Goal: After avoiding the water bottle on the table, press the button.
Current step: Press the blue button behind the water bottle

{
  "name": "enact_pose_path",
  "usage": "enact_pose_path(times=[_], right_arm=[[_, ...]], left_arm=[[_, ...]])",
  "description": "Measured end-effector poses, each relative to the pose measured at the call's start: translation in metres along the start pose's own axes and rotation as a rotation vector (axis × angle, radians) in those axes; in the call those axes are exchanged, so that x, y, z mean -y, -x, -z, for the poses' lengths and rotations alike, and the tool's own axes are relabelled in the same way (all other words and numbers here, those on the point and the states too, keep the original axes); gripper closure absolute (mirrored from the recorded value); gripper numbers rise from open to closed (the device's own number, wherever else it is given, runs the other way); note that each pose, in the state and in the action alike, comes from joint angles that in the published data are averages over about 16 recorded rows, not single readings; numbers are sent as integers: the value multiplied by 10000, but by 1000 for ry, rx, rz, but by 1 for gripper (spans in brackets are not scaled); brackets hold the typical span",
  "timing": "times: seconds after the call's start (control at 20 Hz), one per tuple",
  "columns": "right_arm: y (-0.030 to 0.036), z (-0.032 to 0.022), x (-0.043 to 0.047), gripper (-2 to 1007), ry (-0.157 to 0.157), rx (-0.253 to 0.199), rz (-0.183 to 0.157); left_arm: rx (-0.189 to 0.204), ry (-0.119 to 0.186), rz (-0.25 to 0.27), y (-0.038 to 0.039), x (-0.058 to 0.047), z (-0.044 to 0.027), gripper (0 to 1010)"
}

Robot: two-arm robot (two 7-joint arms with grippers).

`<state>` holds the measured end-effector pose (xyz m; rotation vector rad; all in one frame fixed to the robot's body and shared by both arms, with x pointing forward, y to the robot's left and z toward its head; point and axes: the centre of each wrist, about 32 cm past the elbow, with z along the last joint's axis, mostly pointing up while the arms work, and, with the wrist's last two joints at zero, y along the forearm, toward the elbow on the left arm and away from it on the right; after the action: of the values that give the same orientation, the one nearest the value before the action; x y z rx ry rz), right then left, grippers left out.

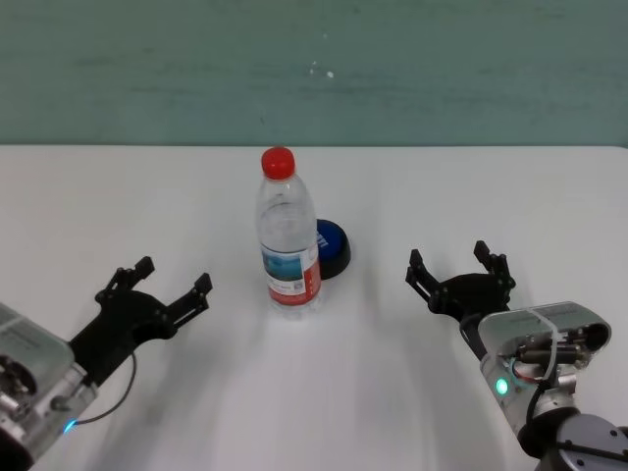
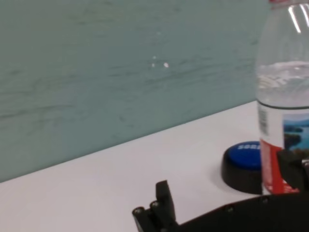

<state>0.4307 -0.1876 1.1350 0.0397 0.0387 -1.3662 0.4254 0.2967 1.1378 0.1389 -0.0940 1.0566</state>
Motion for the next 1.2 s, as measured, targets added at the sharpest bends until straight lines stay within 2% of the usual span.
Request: enact_pose_path(times=[0.3,0.55,0.85,1.2], right_arm=[[0,0,0,1,0,0,0],[0,0,0,1,0,0,0],[0,0,0,1,0,0,0],[0,0,0,1,0,0,0]], left_arm=[[-13,-5,-21,-140,-70,5,10],[-19,-8,-38,-221,-120,6,10],[-19,-9,-56,-269,-143,8,10],[-14,-12,-60,-299,-98,21,10]])
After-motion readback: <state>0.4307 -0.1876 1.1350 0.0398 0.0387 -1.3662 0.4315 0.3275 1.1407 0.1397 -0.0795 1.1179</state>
